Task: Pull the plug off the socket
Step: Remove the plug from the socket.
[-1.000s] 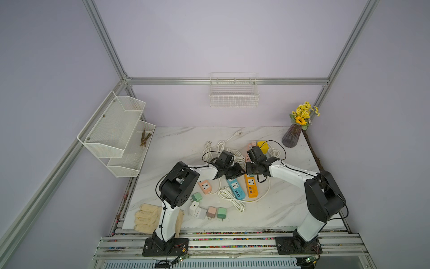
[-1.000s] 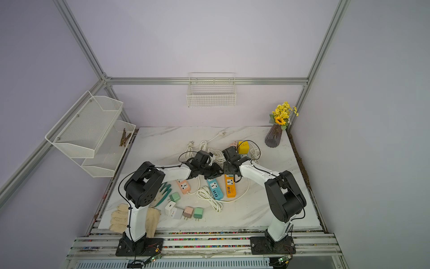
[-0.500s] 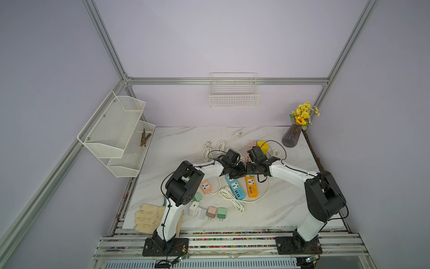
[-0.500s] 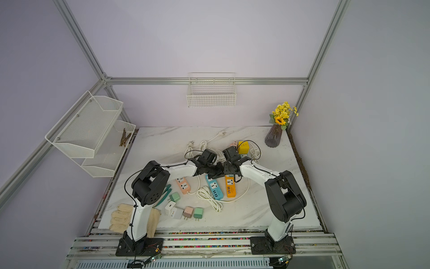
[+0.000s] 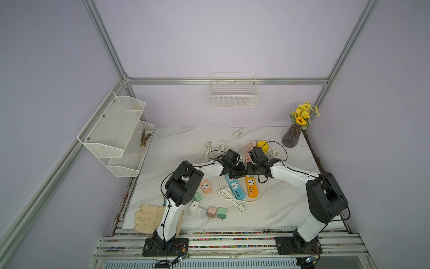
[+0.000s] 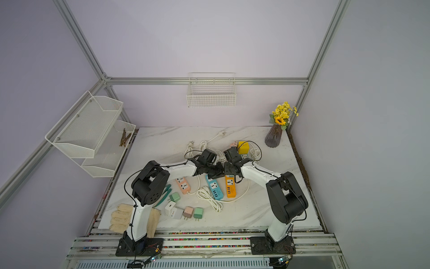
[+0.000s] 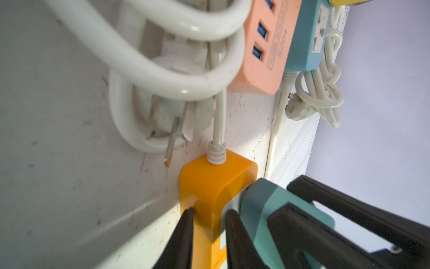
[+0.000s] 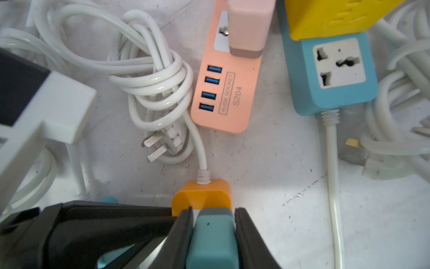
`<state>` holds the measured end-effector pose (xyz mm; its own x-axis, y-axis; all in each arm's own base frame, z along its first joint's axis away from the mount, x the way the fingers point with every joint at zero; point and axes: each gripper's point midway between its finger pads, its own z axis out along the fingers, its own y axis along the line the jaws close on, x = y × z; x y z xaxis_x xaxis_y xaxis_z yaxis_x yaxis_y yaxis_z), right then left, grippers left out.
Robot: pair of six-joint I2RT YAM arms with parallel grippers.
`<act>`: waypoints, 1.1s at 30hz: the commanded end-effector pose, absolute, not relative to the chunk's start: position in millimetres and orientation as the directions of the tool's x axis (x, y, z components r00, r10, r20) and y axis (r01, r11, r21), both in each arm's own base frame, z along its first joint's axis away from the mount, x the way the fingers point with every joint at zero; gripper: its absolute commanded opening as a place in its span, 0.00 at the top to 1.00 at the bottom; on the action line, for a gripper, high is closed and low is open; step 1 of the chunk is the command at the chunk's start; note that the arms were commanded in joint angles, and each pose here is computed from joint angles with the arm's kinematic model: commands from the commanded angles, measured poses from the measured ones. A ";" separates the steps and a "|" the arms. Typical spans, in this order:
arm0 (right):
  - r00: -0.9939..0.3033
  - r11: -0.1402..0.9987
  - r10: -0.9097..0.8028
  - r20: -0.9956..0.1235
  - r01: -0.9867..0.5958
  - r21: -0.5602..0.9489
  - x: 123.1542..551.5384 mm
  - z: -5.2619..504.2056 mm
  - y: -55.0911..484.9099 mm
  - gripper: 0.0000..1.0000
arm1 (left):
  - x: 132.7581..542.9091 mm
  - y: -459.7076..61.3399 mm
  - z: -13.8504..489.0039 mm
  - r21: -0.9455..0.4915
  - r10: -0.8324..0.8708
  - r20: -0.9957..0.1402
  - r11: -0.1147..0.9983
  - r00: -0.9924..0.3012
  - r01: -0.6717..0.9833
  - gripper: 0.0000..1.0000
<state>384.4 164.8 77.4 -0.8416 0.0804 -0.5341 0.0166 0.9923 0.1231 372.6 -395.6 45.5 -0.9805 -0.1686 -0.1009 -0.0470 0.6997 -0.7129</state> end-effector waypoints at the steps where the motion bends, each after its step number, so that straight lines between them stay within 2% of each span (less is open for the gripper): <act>1: -0.837 0.982 0.176 -0.517 0.117 0.145 380.2 79.3 139.1 0.75 | 359.0 -366.0 -13.8 -0.590 -0.201 -0.026 0.794 -0.979 -0.147 0.74; 6: -0.846 0.977 0.177 -0.502 0.088 0.195 378.1 79.7 149.4 0.75 | 360.6 -365.7 -12.5 -0.597 -0.200 -0.025 0.789 -0.979 -0.147 0.74; 9: -0.830 0.983 0.124 -0.543 0.026 0.184 377.3 87.1 159.3 0.75 | 361.3 -366.2 -13.7 -0.599 -0.200 -0.022 0.787 -0.979 -0.147 0.74; 12: -0.825 0.993 0.029 -0.564 -0.039 0.109 371.4 89.2 179.0 0.75 | 362.1 -367.1 -17.0 -0.600 -0.200 -0.014 0.786 -0.980 -0.151 0.75; 15: -0.831 1.000 0.005 -0.557 -0.006 0.018 372.4 85.9 177.5 0.75 | 362.4 -368.8 -19.1 -0.602 -0.199 -0.009 0.784 -0.980 -0.153 0.75; 17: -0.847 0.997 0.045 -0.529 0.008 0.072 372.9 80.7 175.3 0.75 | 361.9 -368.2 -20.5 -0.600 -0.199 -0.008 0.785 -0.980 -0.155 0.75; 20: -0.873 0.960 0.144 -0.466 0.010 0.278 372.0 78.7 177.3 0.75 | 361.3 -366.7 -21.8 -0.600 -0.200 -0.007 0.785 -0.980 -0.156 0.75; 24: -0.874 0.920 0.203 -0.441 0.016 0.391 370.4 84.6 176.0 0.75 | 361.1 -364.0 -24.0 -0.598 -0.204 -0.003 0.785 -0.979 -0.162 0.75; 28: -0.844 0.949 0.153 -0.514 -0.019 0.315 372.4 92.0 169.8 0.76 | 362.2 -361.5 -25.0 -0.599 -0.206 -0.002 0.784 -0.978 -0.164 0.75; 33: -0.809 0.981 0.010 -0.588 -0.106 0.163 366.8 103.2 194.8 0.76 | 363.3 -362.6 -26.1 -0.603 -0.205 0.001 0.781 -0.979 -0.164 0.75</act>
